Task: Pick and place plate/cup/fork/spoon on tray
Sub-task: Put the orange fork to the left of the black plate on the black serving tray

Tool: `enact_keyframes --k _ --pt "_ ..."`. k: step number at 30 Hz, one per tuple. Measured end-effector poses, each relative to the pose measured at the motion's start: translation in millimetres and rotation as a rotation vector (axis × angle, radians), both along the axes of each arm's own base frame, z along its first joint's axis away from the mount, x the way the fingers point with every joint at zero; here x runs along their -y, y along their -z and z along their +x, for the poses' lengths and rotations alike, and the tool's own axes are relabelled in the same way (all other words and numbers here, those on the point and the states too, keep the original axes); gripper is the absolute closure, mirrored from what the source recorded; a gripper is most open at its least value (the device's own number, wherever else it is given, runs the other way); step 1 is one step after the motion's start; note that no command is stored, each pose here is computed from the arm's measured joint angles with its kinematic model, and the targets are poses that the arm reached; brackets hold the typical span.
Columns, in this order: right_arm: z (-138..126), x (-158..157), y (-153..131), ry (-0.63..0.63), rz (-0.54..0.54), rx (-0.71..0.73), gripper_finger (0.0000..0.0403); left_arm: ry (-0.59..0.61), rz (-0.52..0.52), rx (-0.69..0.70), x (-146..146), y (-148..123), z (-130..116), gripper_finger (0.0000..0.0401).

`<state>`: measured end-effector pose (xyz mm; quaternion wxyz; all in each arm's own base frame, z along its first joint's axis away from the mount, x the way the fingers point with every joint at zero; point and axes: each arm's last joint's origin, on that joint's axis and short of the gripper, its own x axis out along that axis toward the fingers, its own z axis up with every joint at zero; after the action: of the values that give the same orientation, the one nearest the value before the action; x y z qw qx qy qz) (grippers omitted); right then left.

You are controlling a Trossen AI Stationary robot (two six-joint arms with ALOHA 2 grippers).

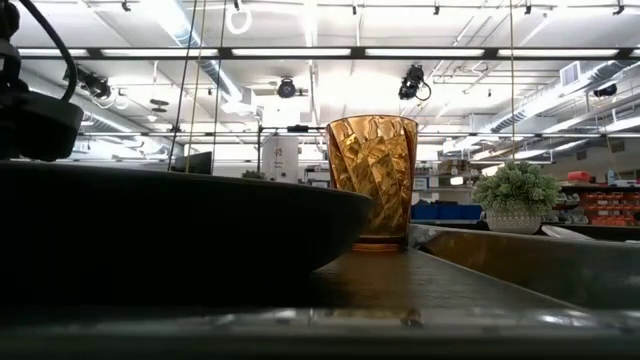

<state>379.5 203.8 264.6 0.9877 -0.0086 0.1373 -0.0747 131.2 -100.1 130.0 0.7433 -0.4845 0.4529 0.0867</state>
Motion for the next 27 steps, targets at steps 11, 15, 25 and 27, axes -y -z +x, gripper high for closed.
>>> enact_keyframes --k 11,15,25,27 --pt "-0.1 -0.6 -0.1 -0.008 -0.024 -0.001 0.0266 -0.002 0.004 0.036 12.4 -1.5 19.1 0.0394" --pt "0.0 -0.3 -0.2 -0.007 -0.024 -0.001 0.0266 0.010 0.030 0.047 16.7 -6.4 28.8 0.0394" --pt "-3.5 -6.6 -0.2 -0.024 -0.025 -0.001 0.0266 0.017 0.019 0.055 24.4 3.1 43.7 0.0394" --pt "-3.4 -6.5 -0.2 -0.023 -0.025 -0.001 0.0266 0.011 0.018 0.067 23.5 3.2 46.0 0.0394"
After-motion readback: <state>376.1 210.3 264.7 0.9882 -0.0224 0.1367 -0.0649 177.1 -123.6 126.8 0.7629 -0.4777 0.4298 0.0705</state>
